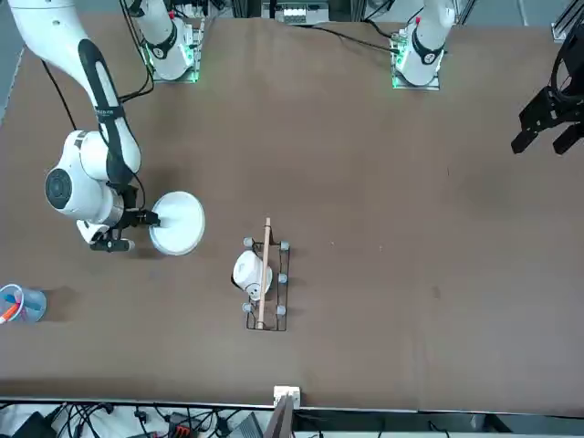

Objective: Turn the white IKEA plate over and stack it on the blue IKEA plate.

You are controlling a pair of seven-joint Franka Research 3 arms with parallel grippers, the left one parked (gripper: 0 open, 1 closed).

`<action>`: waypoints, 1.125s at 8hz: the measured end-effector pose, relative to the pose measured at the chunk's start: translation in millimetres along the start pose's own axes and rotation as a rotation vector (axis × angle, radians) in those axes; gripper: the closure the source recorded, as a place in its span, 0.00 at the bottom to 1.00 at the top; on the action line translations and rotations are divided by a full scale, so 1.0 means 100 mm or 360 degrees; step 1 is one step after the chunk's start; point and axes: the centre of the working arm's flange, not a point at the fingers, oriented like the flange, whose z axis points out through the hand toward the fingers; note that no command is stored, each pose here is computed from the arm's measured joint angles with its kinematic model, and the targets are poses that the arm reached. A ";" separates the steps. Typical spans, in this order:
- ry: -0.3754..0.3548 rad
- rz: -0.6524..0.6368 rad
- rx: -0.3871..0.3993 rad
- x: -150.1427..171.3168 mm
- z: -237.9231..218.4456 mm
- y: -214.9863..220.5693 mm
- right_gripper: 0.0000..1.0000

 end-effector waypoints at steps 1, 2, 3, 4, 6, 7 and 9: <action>-0.0005 0.0000 -0.0001 0.00 0.02 -0.01 0.00; -0.0012 0.0000 -0.0001 -0.01 0.04 -0.01 0.00; -0.0023 0.0001 -0.0001 -0.02 0.07 -0.01 0.00; -0.0031 0.0003 -0.0002 -0.03 0.11 0.00 0.00; -0.0031 -0.0009 -0.0030 -0.02 0.11 0.05 0.00; -0.0034 -0.0021 -0.0065 -0.02 0.11 0.12 0.00; -0.0048 -0.0018 -0.0102 -0.03 0.16 0.33 0.00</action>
